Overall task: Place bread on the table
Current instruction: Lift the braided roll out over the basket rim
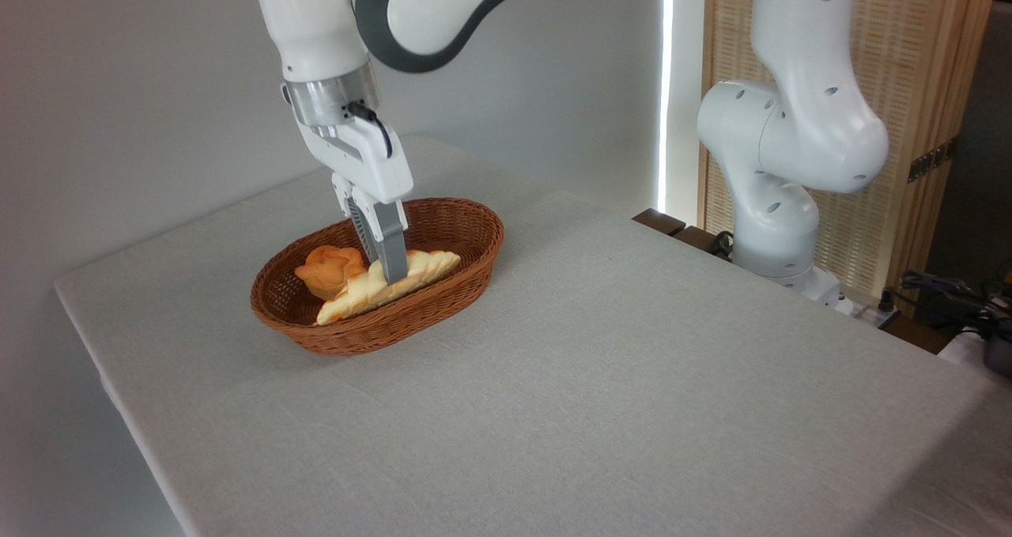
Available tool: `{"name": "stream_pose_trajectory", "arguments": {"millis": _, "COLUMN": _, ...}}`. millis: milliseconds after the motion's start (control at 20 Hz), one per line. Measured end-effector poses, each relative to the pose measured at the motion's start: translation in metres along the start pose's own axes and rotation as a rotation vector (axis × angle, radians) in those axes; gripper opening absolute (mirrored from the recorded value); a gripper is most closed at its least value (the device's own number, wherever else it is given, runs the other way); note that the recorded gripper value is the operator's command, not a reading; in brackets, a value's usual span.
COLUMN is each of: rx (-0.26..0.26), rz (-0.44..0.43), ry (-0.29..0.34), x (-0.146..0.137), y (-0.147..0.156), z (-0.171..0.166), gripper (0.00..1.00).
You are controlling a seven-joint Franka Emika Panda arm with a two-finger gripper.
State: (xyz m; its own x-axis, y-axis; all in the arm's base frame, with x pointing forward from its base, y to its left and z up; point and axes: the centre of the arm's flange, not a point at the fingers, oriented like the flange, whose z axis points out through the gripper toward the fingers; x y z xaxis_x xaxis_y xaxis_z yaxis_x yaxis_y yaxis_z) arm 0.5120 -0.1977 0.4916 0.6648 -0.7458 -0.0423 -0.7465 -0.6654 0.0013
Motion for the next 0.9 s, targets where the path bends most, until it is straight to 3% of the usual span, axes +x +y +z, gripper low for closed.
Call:
{"name": "stream_pose_trajectory", "arguments": {"millis": 400, "rx": -0.037, "rz": -0.014, "ry": -0.038, "x": -0.020, "y": -0.027, "z": -0.031, "gripper": 0.19}}
{"name": "stream_pose_trajectory", "arguments": {"millis": 750, "rx": -0.059, "rz": -0.040, "ry": -0.043, "x": -0.059, "y": -0.083, "z": -0.032, "gripper": 0.21}}
{"name": "stream_pose_trajectory", "arguments": {"millis": 800, "rx": -0.066, "rz": -0.044, "ry": -0.046, "x": -0.062, "y": -0.089, "z": -0.028, "gripper": 0.31}}
{"name": "stream_pose_trajectory", "arguments": {"millis": 850, "rx": -0.073, "rz": -0.047, "ry": -0.050, "x": -0.062, "y": -0.093, "z": -0.023, "gripper": 0.60}}
{"name": "stream_pose_trajectory", "arguments": {"millis": 900, "rx": -0.077, "rz": -0.047, "ry": -0.053, "x": -0.061, "y": -0.095, "z": -0.018, "gripper": 0.70}}
